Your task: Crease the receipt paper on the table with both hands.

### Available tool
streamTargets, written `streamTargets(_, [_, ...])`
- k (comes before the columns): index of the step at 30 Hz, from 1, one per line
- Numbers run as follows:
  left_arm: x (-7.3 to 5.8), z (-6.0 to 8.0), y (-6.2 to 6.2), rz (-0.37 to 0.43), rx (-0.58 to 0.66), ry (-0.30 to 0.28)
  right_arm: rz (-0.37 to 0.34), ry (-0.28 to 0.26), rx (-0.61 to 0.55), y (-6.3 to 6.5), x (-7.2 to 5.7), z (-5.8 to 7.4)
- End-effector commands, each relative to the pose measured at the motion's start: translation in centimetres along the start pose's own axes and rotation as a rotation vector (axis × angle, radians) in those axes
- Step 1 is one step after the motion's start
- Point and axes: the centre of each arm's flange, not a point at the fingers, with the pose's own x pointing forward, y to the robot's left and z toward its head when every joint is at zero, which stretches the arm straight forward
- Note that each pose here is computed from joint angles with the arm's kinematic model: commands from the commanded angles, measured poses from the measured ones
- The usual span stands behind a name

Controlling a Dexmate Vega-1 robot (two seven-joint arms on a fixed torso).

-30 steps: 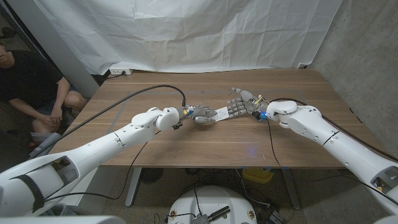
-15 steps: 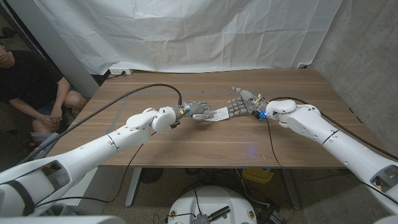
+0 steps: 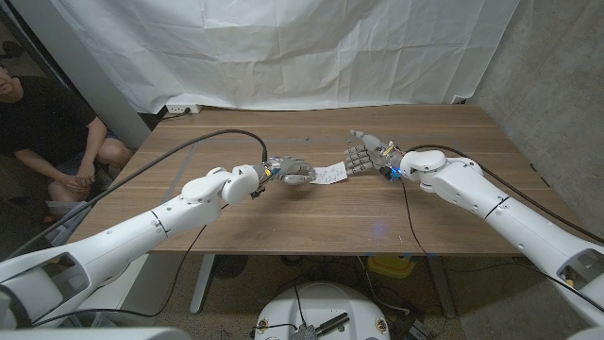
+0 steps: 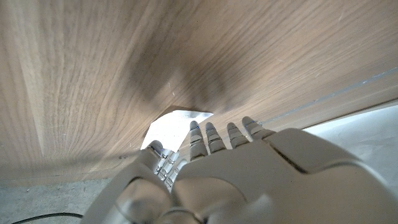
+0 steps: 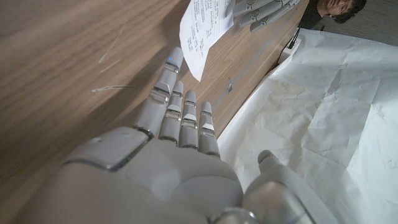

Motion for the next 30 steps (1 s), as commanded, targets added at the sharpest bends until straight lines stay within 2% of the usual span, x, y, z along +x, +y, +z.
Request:
streamTargets(1, [1.6, -0.1, -0.9, -0.061, 0.004, -0.023, -0.019, 0.004, 0.005, 0.2, -0.3, 0.0])
streamTargets(12, [2.4, 0.4, -1.0, -0.08, 0.034, -0.064, -0.039, -0.001, 0.011, 0.2, -1.0, -0.3])
streamTargets(30, [2.6, 1.4, -1.4, -0.135, 0.089, -0.029, -0.043, -0.001, 0.004, -0.2, -1.0, 0.1])
